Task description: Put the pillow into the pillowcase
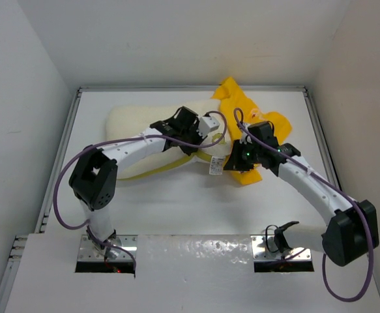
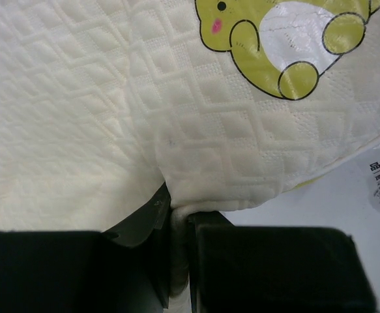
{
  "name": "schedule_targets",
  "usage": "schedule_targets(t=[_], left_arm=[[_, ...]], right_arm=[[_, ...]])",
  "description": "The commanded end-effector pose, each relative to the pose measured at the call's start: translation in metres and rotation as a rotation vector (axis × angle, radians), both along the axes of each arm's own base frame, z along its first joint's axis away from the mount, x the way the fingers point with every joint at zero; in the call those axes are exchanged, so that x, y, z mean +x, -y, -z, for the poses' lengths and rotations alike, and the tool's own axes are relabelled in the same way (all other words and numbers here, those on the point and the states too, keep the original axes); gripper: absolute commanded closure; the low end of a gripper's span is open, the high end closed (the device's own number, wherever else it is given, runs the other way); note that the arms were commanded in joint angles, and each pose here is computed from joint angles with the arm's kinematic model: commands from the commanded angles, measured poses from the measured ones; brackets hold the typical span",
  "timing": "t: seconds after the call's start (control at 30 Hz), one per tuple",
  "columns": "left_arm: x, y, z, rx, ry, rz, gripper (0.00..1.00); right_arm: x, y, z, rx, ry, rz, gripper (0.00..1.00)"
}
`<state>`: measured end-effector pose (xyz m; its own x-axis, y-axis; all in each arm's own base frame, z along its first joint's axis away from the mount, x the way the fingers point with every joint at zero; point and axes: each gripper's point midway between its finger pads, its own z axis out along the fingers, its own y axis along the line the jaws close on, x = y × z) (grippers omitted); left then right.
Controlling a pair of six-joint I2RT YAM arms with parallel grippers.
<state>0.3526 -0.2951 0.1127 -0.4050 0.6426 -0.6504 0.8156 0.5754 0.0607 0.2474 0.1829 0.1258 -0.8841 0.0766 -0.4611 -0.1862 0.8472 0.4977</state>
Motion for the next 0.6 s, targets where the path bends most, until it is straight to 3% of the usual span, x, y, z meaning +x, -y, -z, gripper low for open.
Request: schedule_targets(t=[0.0,0.27,0.37,0.5,0.53,0.57], left_arm=[[0.004,0.033,-0.026,-0.102,0.060,0.051,1.00],[-0.003,0.006,0.025,0.089,0.113,0.051,1.00],[-0.007,0.009,0.029,0.077,0.098,0.078,1.00],[-0.012,0.031,0.021,-0.014,0.066,0.123,1.00],[-0.011,0.035,0.016,-0.030,0.071,0.130,1.00],[-0.013,0.038,0.015,-0.046,0.065,0.138,0.95]], right_arm=[[0.026,-0.031,-0.045,0.130,0.081,-0.038,1.00],[0.032,-0.025,-0.086,0.160,0.189,0.022,1.00],[0.025,-0.012,-0.076,0.107,0.175,0.057,1.00],[-0.007,0.005,-0.015,0.012,-0.013,0.075,0.97],[-0.010,0.015,-0.006,-0.046,-0.040,0.096,0.84],[-0.012,0.022,-0.002,-0.092,-0.052,0.093,0.43]])
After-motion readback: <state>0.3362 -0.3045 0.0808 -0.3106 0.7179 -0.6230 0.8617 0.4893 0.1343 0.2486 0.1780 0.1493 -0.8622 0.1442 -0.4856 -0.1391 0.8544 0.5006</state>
